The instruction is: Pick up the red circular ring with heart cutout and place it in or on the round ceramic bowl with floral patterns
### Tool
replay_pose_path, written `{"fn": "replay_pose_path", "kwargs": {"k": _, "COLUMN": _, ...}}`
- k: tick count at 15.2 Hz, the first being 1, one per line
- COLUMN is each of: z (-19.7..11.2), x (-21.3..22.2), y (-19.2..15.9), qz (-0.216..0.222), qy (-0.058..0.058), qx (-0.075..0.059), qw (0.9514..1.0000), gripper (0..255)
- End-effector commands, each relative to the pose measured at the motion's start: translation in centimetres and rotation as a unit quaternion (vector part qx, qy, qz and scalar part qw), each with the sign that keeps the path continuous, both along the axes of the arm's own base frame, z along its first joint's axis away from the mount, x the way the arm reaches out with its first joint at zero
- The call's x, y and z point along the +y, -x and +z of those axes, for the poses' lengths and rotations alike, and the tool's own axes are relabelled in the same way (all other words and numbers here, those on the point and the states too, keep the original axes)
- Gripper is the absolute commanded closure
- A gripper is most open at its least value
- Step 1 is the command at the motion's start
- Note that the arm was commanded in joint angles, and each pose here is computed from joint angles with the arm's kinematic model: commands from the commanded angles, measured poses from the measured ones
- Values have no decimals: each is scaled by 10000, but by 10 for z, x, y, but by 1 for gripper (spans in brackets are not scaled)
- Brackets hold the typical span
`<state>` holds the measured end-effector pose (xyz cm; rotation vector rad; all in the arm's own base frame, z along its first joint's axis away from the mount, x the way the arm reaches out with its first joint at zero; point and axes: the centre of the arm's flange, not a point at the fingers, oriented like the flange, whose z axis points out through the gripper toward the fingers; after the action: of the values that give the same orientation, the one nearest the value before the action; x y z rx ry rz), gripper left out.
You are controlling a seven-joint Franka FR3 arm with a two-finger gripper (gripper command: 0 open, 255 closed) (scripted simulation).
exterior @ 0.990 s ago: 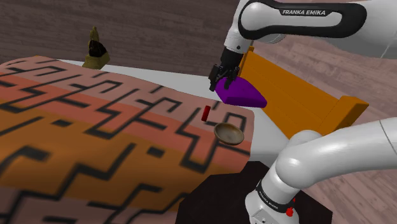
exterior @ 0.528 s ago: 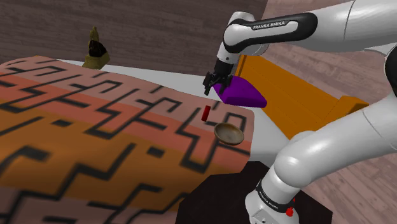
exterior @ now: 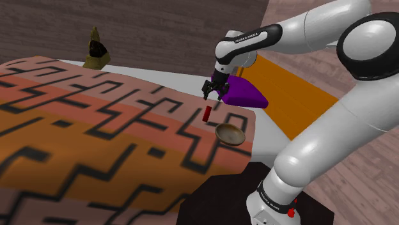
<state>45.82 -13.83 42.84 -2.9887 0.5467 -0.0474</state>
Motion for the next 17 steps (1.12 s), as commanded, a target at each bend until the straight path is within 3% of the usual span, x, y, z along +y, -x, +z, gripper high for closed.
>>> {"fn": "replay_pose_path", "kwargs": {"k": 1, "z": -19, "x": -18, "y": -12, "qz": -185, "qy": -15, "qx": 31, "qw": 9998, "gripper": 0}}
{"fn": "replay_pose_path", "kwargs": {"k": 6, "z": -63, "x": -62, "y": -35, "qz": -633, "qy": -60, "qx": 110, "qw": 9979, "gripper": 0}}
{"fn": "replay_pose_path", "kwargs": {"k": 13, "z": -100, "x": -58, "y": -36, "qz": -633, "qy": -60, "qx": 110, "qw": 9979, "gripper": 0}}
{"fn": "replay_pose_path", "kwargs": {"k": 17, "z": -103, "x": -58, "y": -37, "qz": -633, "qy": -60, "qx": 110, "qw": 9979, "gripper": 0}}
